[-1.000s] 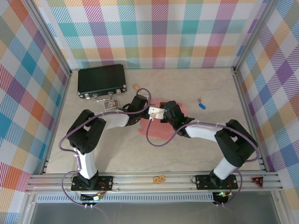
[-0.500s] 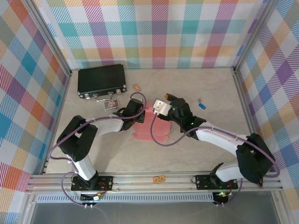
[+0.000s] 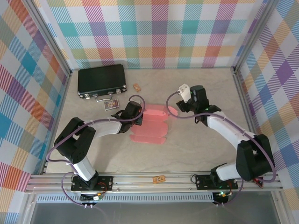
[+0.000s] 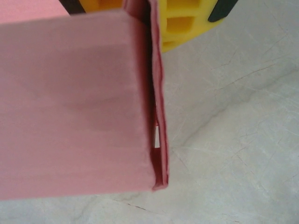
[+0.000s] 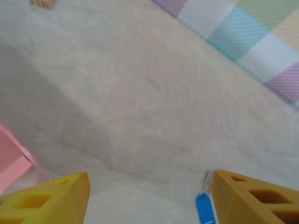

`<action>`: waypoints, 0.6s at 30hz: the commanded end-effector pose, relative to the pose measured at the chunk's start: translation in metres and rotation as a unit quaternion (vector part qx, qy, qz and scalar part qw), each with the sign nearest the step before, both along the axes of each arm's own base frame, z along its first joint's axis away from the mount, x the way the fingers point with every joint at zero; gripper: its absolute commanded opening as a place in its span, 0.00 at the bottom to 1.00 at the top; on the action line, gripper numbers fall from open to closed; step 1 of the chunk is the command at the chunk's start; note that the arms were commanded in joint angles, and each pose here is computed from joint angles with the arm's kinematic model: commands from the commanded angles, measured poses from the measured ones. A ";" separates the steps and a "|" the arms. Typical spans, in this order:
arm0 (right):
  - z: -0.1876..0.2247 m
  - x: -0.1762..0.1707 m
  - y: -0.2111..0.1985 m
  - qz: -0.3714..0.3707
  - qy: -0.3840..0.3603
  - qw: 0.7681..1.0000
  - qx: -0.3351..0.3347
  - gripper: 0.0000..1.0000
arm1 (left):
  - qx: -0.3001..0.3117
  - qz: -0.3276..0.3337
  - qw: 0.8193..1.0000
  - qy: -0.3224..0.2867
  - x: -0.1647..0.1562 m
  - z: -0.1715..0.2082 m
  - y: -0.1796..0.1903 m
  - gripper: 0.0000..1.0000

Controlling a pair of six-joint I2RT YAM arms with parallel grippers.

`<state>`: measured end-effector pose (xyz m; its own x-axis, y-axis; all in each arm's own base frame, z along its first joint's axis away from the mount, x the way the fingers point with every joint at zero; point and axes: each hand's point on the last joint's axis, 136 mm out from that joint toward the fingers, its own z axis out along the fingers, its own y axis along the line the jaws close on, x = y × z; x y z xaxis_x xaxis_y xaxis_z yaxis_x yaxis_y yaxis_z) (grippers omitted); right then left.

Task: Fold the paper box

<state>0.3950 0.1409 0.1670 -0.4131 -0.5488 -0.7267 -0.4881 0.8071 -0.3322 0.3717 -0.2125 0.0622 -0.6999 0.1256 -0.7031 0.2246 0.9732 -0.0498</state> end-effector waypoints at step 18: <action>-0.075 -0.009 0.034 0.113 0.148 0.981 0.049 0.48 | 0.000 0.000 1.000 -0.025 0.004 0.017 -0.001 0.00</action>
